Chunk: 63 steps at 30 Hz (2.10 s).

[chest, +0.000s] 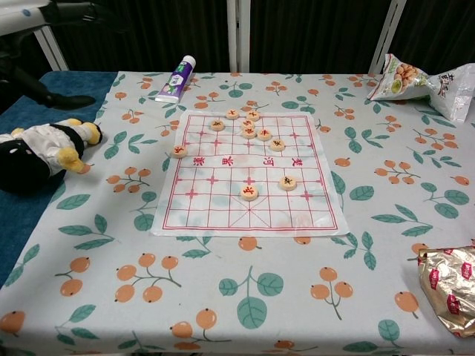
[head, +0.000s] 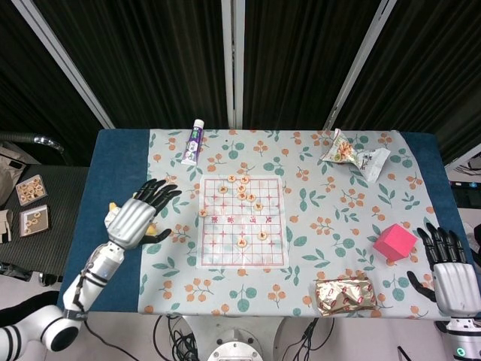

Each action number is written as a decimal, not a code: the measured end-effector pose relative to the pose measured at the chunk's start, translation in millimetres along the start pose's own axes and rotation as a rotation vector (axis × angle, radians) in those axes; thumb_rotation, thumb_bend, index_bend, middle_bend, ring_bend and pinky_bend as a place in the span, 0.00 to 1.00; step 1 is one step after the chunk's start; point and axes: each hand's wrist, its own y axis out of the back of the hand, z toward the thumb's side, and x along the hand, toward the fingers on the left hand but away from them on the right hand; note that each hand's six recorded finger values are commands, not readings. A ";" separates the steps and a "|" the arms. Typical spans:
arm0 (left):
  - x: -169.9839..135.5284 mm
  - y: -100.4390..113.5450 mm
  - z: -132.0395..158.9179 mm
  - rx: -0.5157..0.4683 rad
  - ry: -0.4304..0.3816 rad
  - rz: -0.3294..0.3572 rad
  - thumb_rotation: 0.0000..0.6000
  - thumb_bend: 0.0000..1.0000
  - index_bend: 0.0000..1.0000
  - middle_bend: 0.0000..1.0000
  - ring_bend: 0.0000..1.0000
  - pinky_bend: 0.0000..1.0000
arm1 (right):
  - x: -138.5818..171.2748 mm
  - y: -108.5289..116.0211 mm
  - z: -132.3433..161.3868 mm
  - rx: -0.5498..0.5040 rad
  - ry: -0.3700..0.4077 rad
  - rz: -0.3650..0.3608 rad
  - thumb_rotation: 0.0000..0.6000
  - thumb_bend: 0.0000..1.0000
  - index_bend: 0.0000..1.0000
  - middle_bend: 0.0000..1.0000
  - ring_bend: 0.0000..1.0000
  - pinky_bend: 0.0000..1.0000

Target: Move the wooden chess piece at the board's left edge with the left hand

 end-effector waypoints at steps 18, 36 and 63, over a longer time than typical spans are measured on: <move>69.6 -56.8 -18.7 -0.014 0.143 -0.148 1.00 0.25 0.16 0.10 0.00 0.04 | 1.8 0.5 -8.6 -0.002 -0.018 0.002 1.00 0.16 0.00 0.00 0.00 0.00; 79.0 -101.3 -20.9 -0.097 0.182 -0.220 1.00 0.25 0.25 0.10 0.00 0.04 | 2.0 -4.3 -11.1 -0.002 -0.025 0.016 1.00 0.16 0.00 0.00 0.00 0.00; 98.7 -127.9 -25.6 -0.085 0.221 -0.217 1.00 0.28 0.42 0.12 0.00 0.05 | 2.0 -0.2 -22.4 -0.004 -0.049 0.011 1.00 0.16 0.00 0.00 0.00 0.00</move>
